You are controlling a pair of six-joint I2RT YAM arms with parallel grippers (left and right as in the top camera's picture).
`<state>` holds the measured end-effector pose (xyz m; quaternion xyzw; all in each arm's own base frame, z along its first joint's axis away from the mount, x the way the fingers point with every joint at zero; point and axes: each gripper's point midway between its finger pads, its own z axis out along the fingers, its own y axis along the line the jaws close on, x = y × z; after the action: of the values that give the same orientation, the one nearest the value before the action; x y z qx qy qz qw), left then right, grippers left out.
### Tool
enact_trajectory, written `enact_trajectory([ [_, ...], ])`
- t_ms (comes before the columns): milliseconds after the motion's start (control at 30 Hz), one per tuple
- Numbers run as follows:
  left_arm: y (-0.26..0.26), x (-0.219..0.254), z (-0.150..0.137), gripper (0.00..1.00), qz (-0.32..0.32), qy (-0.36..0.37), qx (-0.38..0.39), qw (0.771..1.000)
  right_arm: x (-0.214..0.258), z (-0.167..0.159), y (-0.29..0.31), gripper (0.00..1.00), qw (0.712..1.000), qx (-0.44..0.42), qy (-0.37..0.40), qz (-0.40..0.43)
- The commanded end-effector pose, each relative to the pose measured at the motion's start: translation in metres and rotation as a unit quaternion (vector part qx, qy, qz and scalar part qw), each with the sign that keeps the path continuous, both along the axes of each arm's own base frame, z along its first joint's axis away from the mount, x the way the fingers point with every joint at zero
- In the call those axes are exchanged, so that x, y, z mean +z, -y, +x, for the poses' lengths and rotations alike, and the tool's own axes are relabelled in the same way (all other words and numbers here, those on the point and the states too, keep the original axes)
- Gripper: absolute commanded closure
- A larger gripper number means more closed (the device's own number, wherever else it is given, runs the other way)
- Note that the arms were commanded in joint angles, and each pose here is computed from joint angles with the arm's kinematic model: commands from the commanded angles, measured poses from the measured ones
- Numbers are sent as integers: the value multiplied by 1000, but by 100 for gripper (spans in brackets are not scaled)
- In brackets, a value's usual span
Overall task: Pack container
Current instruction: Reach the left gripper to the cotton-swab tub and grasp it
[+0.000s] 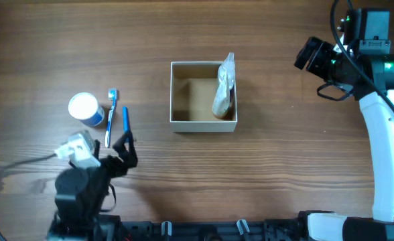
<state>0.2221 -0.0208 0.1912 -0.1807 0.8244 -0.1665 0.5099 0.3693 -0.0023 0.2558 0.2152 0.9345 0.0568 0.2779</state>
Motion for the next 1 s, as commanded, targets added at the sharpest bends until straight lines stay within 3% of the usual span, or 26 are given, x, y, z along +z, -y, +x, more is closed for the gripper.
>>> enact_trajectory([
  [0,-26,32,24,0,83,-59,49,994,1,4,-3,0,1000,0,2,10],
  [100,-51,42,56,0,145,-153,90,973,1,4,-3,0,1000,0,2,10],
  [233,-54,41,97,0,119,-221,76,965,1,4,-3,0,1000,0,2,10],
  [367,-62,24,120,0,122,-267,72,953,1,4,-3,0,1000,0,2,10],
  [467,-81,7,119,0,127,-300,102,940,1,4,-3,0,1000,0,2,10],
  [667,-102,-20,119,0,35,-335,111,935,1,4,-3,0,1000,0,2,9],
  [967,-107,-68,124,0,40,-398,60,914,1,4,-3,0,1000,-1,2,10],
])
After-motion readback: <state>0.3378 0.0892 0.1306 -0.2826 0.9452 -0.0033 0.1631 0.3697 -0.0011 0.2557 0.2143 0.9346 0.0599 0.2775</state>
